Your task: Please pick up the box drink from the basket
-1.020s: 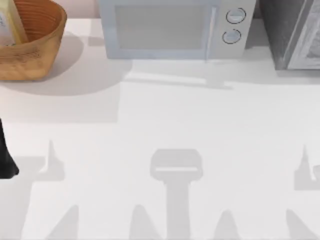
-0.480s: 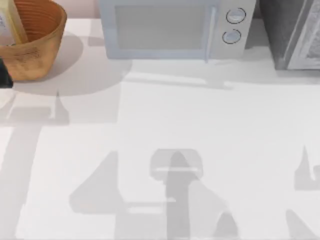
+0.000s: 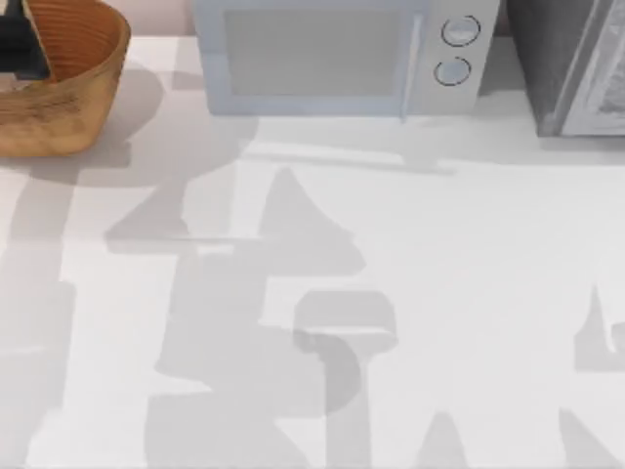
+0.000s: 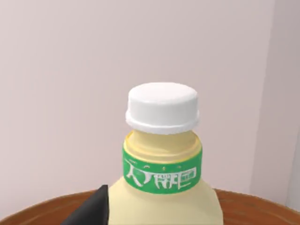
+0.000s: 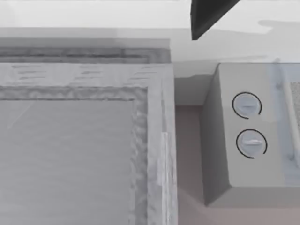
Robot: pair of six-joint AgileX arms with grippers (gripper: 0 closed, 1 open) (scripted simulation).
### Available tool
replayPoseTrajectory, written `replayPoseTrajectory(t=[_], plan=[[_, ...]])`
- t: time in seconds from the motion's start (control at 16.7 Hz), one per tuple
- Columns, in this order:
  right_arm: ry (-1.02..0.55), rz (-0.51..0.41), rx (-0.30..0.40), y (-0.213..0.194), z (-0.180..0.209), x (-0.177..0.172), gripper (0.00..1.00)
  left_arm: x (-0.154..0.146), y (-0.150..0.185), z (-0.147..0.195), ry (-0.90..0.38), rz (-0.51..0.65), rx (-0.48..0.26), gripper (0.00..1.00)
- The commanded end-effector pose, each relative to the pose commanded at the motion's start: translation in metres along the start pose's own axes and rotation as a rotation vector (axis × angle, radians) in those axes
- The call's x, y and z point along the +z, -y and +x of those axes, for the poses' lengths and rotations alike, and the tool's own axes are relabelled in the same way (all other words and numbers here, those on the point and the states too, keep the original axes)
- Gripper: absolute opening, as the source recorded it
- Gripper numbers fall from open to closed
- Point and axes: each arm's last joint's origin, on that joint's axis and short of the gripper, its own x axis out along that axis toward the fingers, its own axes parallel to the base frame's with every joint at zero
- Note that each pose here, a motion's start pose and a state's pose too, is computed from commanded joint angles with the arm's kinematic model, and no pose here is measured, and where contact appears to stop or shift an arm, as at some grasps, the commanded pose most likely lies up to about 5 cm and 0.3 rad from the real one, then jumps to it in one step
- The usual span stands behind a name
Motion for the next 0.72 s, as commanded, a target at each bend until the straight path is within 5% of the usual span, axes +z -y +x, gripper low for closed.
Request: replayPoseTrajectory(t=[0.42, 0.72], plan=[[0.0, 0.0, 0.0, 0.0, 0.0, 0.0, 1.0, -0.072, -0.019, 0.051, -0.027, 0.002, 0.012, 1.0], [0.0, 0.0, 0.0, 0.0, 0.0, 0.0, 1.0, -0.079, -0.021, 0.054, -0.031, 0.001, 0.014, 1.0]])
